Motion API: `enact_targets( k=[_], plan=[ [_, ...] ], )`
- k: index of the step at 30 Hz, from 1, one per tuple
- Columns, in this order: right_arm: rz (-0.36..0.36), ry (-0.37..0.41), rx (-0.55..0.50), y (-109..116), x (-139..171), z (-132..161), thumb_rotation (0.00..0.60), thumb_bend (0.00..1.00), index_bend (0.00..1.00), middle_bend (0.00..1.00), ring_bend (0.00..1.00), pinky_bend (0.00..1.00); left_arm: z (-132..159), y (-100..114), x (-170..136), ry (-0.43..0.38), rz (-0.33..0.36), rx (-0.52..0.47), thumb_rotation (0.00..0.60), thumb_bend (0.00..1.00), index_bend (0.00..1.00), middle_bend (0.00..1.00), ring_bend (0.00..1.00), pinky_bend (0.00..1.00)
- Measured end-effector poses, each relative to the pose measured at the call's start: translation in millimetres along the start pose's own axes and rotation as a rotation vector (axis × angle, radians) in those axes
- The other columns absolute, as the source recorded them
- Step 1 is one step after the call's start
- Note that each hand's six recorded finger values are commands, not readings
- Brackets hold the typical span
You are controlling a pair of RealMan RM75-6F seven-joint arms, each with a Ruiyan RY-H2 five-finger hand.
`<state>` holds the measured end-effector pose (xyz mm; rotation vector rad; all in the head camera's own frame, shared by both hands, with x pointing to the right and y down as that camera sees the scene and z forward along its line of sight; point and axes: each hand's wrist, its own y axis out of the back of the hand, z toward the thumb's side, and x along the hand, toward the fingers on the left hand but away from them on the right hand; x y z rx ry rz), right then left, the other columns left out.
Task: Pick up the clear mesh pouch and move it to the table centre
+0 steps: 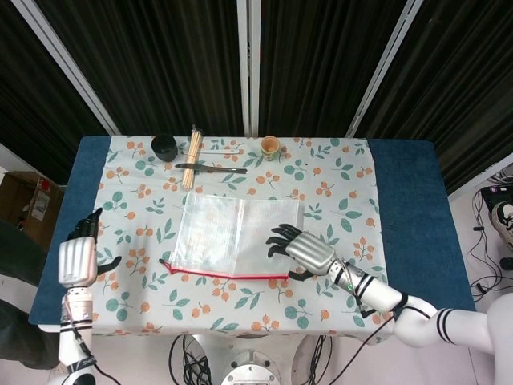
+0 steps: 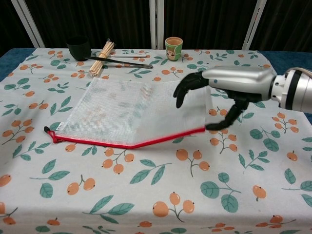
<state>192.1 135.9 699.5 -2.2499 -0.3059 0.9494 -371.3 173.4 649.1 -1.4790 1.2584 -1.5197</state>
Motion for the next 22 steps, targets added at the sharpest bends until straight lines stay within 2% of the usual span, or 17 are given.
enact_targets(
  k=[4, 7, 10, 13, 17, 20, 22],
  plan=[
    [0.065, -0.132, -0.020, -4.0, 23.6, -23.7, 0.600, 0.00, 0.00, 0.00, 0.00, 0.00, -13.0, 13.5, -2.6, -0.003, -0.009, -0.034, 0.600, 0.00, 0.11, 0.14, 0.14, 0.26],
    [0.042, -0.227, -0.059, 3.4, 48.4, -43.1, 0.600, 0.00, 0.00, 0.00, 0.00, 0.00, -26.9, 25.0, -6.1, -0.003, -0.010, -0.040, 0.600, 0.00, 0.13, 0.16, 0.14, 0.24],
    [-0.046, -0.272, -0.092, 13.5, 66.4, -53.1, 0.600, 0.07, 0.00, 0.03, 0.00, 0.00, -41.5, 35.3, -12.0, -0.015, -0.002, 0.000, 0.600, 0.00, 0.16, 0.17, 0.14, 0.22],
    [-0.180, -0.328, -0.106, 28.8, 92.5, -65.5, 0.600, 0.16, 0.00, 0.07, 0.00, 0.00, -58.3, 43.8, -20.5, -0.032, -0.001, 0.051, 0.600, 0.00, 0.18, 0.17, 0.14, 0.20],
    [-0.376, -0.433, -0.078, 47.1, 146.0, -80.9, 0.600, 0.18, 0.00, 0.08, 0.00, 0.00, -78.8, 53.8, -38.3, -0.033, -0.004, 0.099, 0.600, 0.00, 0.18, 0.17, 0.14, 0.20],
    [-0.481, -0.527, -0.053, 49.6, 193.7, -86.3, 0.600, 0.18, 0.01, 0.08, 0.00, 0.00, -88.2, 58.6, -53.5, -0.024, -0.014, 0.128, 0.600, 0.00, 0.18, 0.17, 0.14, 0.20],
    [-0.522, -0.579, -0.039, 47.4, 220.5, -86.4, 0.600, 0.18, 0.01, 0.08, 0.00, 0.00, -89.4, 59.2, -63.4, -0.023, -0.024, 0.135, 0.600, 0.00, 0.18, 0.17, 0.14, 0.20]
  ],
)
